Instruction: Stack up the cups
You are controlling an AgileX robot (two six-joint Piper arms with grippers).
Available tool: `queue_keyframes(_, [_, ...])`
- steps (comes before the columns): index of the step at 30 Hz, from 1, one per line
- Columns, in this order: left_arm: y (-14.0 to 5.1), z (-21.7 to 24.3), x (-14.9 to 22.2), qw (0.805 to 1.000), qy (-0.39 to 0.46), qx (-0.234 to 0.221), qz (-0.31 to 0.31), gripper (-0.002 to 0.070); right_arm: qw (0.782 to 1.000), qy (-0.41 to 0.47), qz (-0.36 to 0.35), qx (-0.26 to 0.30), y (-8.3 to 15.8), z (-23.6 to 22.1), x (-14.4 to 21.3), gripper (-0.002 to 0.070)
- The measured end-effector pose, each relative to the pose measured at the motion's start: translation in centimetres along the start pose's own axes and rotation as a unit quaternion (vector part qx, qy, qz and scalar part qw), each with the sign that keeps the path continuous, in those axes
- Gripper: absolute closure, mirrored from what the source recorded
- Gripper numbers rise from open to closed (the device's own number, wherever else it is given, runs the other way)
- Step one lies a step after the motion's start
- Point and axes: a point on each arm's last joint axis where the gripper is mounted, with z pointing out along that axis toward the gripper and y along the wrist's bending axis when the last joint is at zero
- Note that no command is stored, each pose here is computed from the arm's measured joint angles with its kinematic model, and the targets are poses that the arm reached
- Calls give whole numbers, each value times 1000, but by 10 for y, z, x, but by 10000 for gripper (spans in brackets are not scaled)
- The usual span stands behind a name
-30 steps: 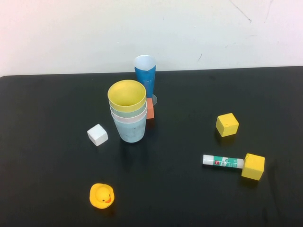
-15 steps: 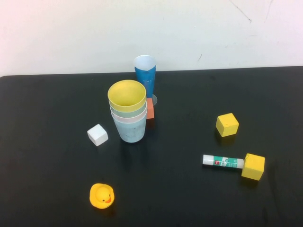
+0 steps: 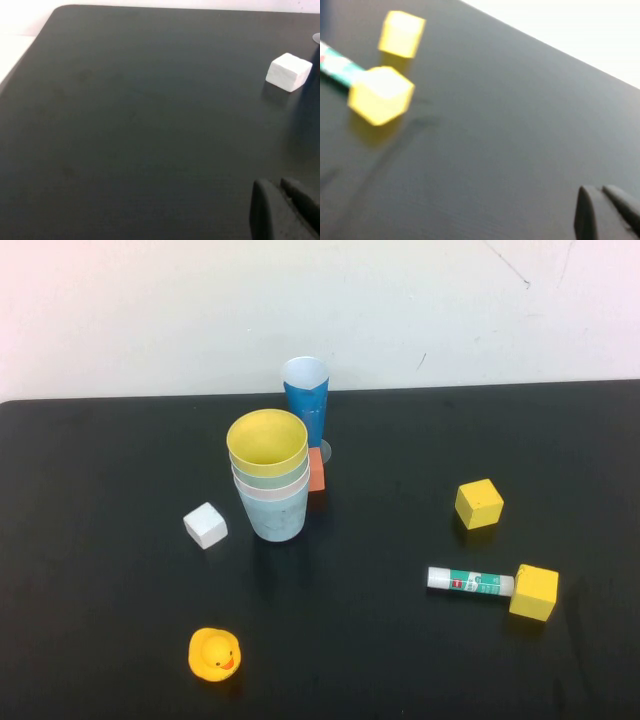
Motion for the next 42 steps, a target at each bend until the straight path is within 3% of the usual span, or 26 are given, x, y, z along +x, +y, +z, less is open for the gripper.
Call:
queue_keyframes(4, [0,0,0,1000,0,0,0,676,998,-16,42,50,9,4,30,678])
queue_keyframes(10, [0,0,0,1000,-1,0,0,676,993,14,101,60,15,9,46,678])
queue_keyframes(42, [0,0,0,1000,-1,0,-1,676,992,16,112,58,15,9,46,678])
